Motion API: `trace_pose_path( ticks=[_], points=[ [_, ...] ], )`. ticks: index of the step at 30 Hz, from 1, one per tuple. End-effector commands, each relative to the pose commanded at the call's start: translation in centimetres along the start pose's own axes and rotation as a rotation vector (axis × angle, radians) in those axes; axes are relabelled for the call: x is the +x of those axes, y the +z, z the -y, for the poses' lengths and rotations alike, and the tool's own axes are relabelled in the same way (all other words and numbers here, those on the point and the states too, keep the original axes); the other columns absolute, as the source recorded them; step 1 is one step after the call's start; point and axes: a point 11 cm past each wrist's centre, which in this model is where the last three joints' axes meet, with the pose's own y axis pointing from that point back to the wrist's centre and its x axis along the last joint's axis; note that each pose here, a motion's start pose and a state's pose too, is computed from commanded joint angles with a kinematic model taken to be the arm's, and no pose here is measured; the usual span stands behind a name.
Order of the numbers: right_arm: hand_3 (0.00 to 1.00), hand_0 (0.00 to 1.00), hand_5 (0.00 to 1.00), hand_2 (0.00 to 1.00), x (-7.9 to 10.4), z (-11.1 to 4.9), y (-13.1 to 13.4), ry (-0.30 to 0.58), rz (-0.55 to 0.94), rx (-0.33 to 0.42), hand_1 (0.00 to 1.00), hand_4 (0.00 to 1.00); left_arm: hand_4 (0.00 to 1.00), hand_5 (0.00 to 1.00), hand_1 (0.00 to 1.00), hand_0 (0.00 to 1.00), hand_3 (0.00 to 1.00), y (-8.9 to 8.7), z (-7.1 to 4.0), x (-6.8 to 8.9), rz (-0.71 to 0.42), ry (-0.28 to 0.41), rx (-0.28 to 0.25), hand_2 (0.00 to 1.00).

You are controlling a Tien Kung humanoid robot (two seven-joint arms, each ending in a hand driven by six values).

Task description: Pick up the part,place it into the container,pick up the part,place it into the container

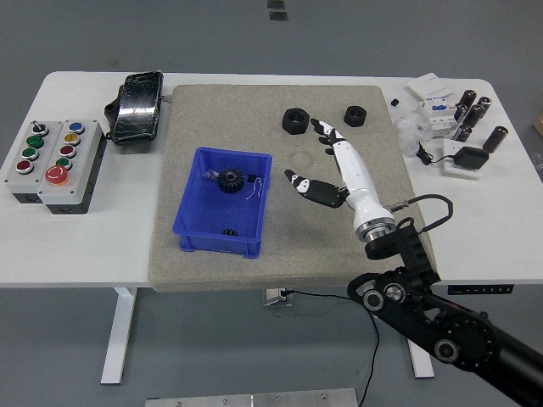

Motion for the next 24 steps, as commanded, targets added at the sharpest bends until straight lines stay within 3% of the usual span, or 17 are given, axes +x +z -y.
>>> trace_pose_path(
  ticks=[5, 6, 7, 10, 11, 17, 24],
  points=[
    [0.849, 0.745, 0.220, 0.840, 4.1, -1.3, 4.0, 0.119, 0.153, -0.062, 0.820, 0.794, 0.653, 0.373, 0.552, 0.629, 0.605, -0.4, 0.0, 0.2, 0.002, 0.004, 0.007, 0.534],
    [0.791, 0.706, 0.244, 0.786, 4.7, -1.7, 4.6, 0.135, 0.195, -0.067, 0.758, 0.826, 0.652, 0.372, 0.553, 0.630, 0.605, -0.4, 0.1, 0.3, 0.003, 0.005, 0.009, 0.534],
    [0.791, 0.706, 0.244, 0.786, 5.1, -1.9, 5.0, 0.149, 0.230, -0.067, 0.758, 0.826, 0.652, 0.372, 0.553, 0.630, 0.605, -0.4, 0.1, 0.4, 0.003, 0.006, 0.009, 0.534],
    [0.791, 0.706, 0.244, 0.786, 7.0, -2.3, 5.3, 0.224, 0.348, -0.029, 0.758, 0.826, 0.652, 0.372, 0.553, 0.630, 0.605, 0.0, 0.0, 0.7, 0.002, 0.011, 0.000, 0.534],
    [0.781, 0.699, 0.303, 0.773, 7.9, -2.2, 5.0, 0.260, 0.385, -0.001, 0.747, 0.868, 0.653, 0.373, 0.553, 0.630, 0.606, 0.3, 0.0, 0.9, 0.001, 0.014, -0.007, 0.535],
    [0.781, 0.699, 0.303, 0.773, 12.4, -1.9, 3.8, 0.416, 0.480, 0.120, 0.747, 0.868, 0.653, 0.373, 0.553, 0.630, 0.606, 1.2, -0.1, 1.5, -0.002, 0.022, -0.030, 0.535],
    [0.749, 0.687, 0.349, 0.761, 14.7, -2.5, 4.1, 0.488, 0.526, 0.160, 0.728, 0.875, 0.653, 0.374, 0.552, 0.631, 0.605, 0.8, -0.1, 1.0, 0.009, 0.014, -0.019, 0.535]
  ],
)
